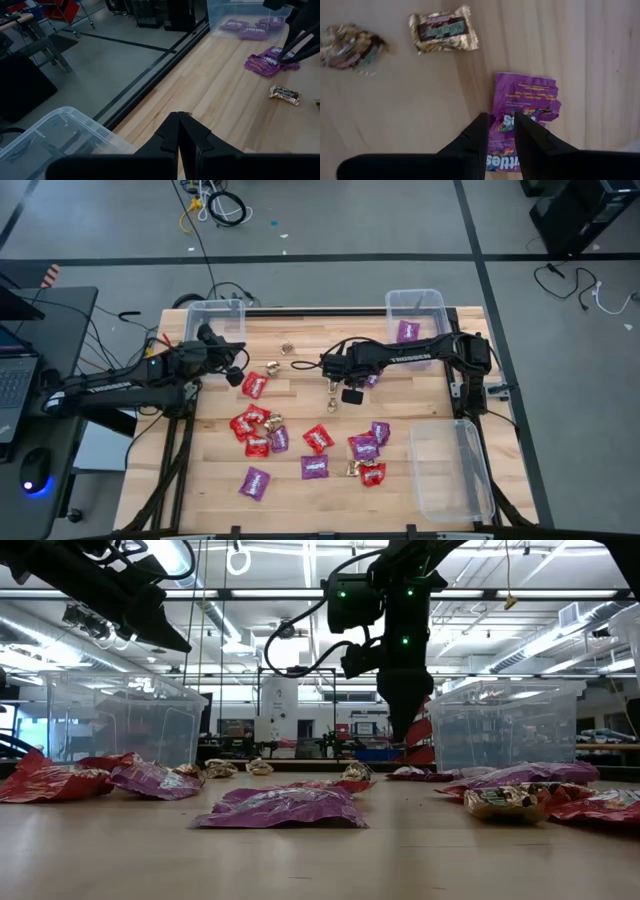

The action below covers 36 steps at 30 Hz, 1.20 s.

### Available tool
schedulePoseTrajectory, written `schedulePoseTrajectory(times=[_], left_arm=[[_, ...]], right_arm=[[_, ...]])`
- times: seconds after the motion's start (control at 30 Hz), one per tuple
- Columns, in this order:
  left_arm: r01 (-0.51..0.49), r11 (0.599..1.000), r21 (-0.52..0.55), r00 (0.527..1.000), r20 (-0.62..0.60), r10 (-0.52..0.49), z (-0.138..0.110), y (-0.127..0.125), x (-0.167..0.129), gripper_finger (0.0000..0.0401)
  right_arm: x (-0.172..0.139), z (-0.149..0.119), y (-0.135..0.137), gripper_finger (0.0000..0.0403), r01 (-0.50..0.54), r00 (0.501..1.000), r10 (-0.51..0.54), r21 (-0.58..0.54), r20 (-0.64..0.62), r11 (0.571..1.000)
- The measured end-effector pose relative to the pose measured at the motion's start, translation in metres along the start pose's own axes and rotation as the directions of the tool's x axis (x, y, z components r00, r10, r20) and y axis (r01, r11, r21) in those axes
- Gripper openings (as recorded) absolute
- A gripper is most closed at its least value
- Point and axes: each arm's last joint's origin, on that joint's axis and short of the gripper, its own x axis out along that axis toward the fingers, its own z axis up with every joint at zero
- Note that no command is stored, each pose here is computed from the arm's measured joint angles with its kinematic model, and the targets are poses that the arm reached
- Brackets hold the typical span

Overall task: Sort candy
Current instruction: Put the purple candy into the top right transparent bin

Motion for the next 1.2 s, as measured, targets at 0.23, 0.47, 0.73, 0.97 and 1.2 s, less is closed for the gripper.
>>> schedulePoseTrajectory(times=[0.23,0.47,0.73,0.97,1.2], left_arm=[[0.000,1.000,0.002,1.000,0.000,0.000,0.000,0.000,0.000,0.0009],[0.000,1.000,0.004,1.000,-0.001,0.000,0.000,0.000,0.000,0.0009],[0.000,1.000,0.004,1.000,-0.002,0.000,0.000,0.000,0.000,0.0009],[0.000,1.000,0.004,1.000,-0.002,0.000,0.000,0.000,0.000,0.0009],[0.000,1.000,0.004,1.000,-0.002,0.000,0.000,0.000,0.000,0.0009]], right_arm=[[0.006,-0.005,0.000,0.0097,0.051,0.999,-0.050,0.008,-0.018,0.999],[0.025,-0.012,0.009,0.0107,0.051,0.999,-0.051,-0.080,0.013,0.995],[0.040,-0.014,0.016,0.0108,0.061,0.995,-0.051,-0.112,0.092,0.992],[0.048,-0.018,0.014,0.0109,0.072,0.993,-0.067,-0.050,0.100,0.996],[0.058,-0.026,0.008,0.0110,0.074,0.994,-0.077,0.050,0.072,0.996]])
